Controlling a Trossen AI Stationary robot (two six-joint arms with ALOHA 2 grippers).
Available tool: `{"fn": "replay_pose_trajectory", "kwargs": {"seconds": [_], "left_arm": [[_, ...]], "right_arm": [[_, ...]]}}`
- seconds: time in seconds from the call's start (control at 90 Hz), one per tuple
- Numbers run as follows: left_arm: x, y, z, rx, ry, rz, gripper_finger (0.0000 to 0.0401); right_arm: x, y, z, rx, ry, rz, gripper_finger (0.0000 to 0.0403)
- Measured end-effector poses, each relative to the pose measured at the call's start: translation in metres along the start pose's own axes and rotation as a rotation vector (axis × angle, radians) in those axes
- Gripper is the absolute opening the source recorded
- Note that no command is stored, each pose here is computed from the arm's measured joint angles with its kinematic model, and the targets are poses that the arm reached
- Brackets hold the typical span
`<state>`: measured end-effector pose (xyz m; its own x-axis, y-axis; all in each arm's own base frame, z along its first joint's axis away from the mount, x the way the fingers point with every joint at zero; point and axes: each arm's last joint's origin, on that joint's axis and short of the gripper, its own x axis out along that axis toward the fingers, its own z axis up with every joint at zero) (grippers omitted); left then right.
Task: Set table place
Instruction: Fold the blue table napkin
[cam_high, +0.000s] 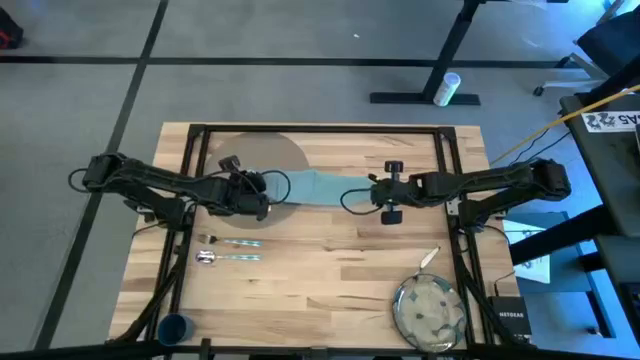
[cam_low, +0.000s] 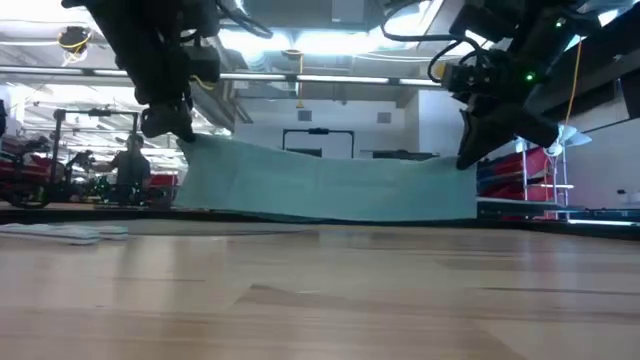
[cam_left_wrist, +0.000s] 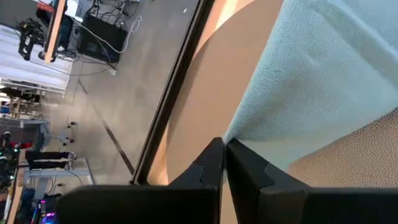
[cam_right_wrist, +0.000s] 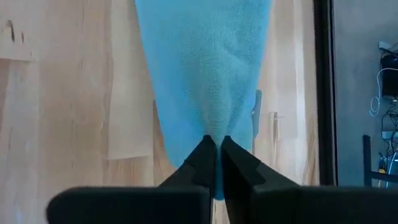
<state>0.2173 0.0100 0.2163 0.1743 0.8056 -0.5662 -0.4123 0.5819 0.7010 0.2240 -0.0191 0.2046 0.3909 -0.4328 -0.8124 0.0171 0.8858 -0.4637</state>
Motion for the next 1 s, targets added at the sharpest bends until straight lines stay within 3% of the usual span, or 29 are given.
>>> {"fn": "replay_pose_trajectory", "kwargs": {"seconds": [1.0], "left_arm": [[0.0000,-0.0002,-0.0001,0.000,0.002,-0.006,0.0000]], "right_arm": [[0.0000,0.0008,-0.0024,-0.012,0.022,0.014,0.0000]]}}
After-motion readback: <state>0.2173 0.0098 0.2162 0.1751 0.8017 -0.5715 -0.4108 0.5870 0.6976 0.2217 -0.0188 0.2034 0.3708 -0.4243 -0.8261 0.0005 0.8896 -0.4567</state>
